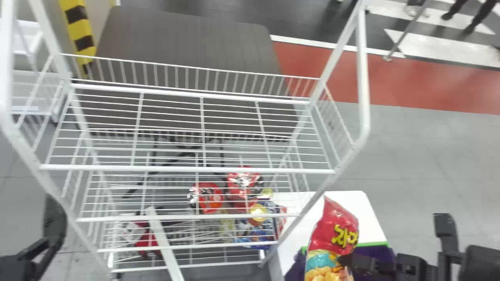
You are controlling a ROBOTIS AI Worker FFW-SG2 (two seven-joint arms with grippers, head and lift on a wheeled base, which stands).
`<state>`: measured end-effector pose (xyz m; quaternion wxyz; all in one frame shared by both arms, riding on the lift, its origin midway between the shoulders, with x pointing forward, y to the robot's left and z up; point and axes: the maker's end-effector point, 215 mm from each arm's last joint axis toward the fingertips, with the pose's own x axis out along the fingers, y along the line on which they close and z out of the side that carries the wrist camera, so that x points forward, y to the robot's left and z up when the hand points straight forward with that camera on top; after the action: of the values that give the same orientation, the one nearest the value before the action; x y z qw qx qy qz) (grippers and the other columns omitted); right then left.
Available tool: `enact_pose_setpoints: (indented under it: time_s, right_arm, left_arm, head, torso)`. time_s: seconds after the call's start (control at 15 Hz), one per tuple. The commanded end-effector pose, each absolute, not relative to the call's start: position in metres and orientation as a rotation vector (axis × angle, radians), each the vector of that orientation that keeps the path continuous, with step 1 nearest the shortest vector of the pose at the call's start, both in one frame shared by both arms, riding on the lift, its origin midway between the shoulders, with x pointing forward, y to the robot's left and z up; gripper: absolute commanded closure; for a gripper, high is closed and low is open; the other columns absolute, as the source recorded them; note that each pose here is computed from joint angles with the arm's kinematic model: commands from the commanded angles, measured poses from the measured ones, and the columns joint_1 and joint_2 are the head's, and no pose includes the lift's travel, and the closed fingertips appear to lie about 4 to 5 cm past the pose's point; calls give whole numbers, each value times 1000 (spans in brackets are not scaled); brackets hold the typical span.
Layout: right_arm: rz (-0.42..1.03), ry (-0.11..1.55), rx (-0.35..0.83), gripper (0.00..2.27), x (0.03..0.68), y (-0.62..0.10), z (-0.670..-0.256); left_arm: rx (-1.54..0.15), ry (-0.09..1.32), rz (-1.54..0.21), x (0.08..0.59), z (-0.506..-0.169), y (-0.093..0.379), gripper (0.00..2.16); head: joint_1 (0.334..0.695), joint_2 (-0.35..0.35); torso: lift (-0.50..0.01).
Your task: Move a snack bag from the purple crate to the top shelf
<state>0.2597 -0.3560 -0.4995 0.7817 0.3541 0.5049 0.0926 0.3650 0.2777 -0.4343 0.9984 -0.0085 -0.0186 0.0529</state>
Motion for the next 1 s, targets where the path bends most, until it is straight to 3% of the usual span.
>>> enact_pose_setpoints:
  time_s: [0.0,0.27,0.53,0.93]
  right_arm:
    - [268,1029,724,2067,268,-328,-471]
    - [393,895,700,2067,291,-285,-418]
    - [513,781,584,2067,322,-244,-361]
    - [604,769,456,2067,367,-166,-348]
  left_arm:
    - [-17,-44,107,362,-432,278,76]
    - [-13,-42,109,362,-433,281,76]
    - [-15,-40,109,362,-434,281,76]
    - [-15,-32,108,360,-437,280,76]
  head:
    - [695,-156]
    - [695,-64]
    - [695,19]
    - [695,100]
  torso:
    - [0]
    - [0]
    - [0]
    - [0]
